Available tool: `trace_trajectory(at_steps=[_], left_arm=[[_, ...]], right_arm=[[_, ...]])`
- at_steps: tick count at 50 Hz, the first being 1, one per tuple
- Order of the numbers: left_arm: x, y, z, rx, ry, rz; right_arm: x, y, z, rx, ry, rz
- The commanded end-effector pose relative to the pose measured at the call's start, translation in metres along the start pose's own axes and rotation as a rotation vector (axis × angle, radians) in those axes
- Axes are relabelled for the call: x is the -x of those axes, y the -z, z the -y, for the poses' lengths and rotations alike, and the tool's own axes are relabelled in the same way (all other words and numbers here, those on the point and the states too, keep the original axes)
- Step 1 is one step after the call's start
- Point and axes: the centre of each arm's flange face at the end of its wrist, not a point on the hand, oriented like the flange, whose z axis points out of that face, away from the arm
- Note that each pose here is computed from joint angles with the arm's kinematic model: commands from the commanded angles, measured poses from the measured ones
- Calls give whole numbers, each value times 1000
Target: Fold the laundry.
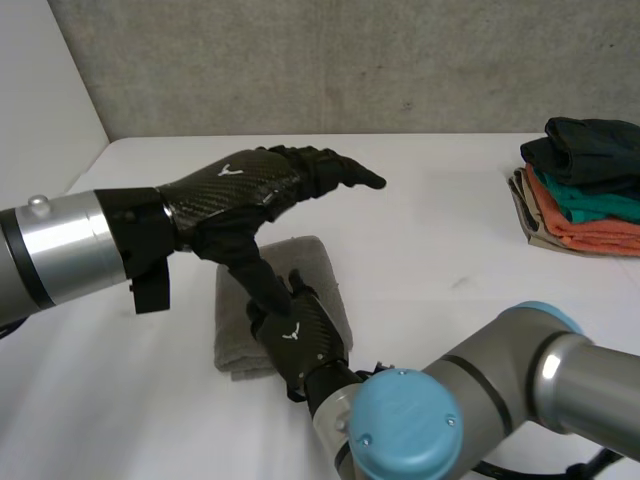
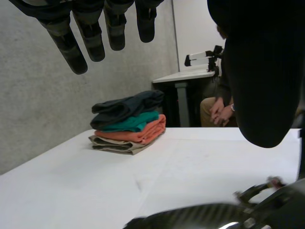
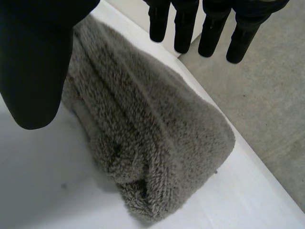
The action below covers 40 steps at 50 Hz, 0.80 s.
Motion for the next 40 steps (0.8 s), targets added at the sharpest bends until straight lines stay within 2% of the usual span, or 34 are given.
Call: trace_trajectory(at_steps=[1, 12, 28, 32, 40], left_arm=[[-1, -5, -8, 7, -11, 38], [7, -7, -13, -18, -31, 67], [13, -6, -12, -34, -5, 86], [18, -4, -5, -55, -19, 105], [28, 6, 30, -160, -70, 175]], right_arm=[[-2, -23, -14, -6, 20, -39], [-12, -42, -22, -16, 35, -76], [-24, -68, -17, -88, 31, -89], [-53, -77, 9, -164, 18, -159], [-152, -89, 72, -390, -13, -399]])
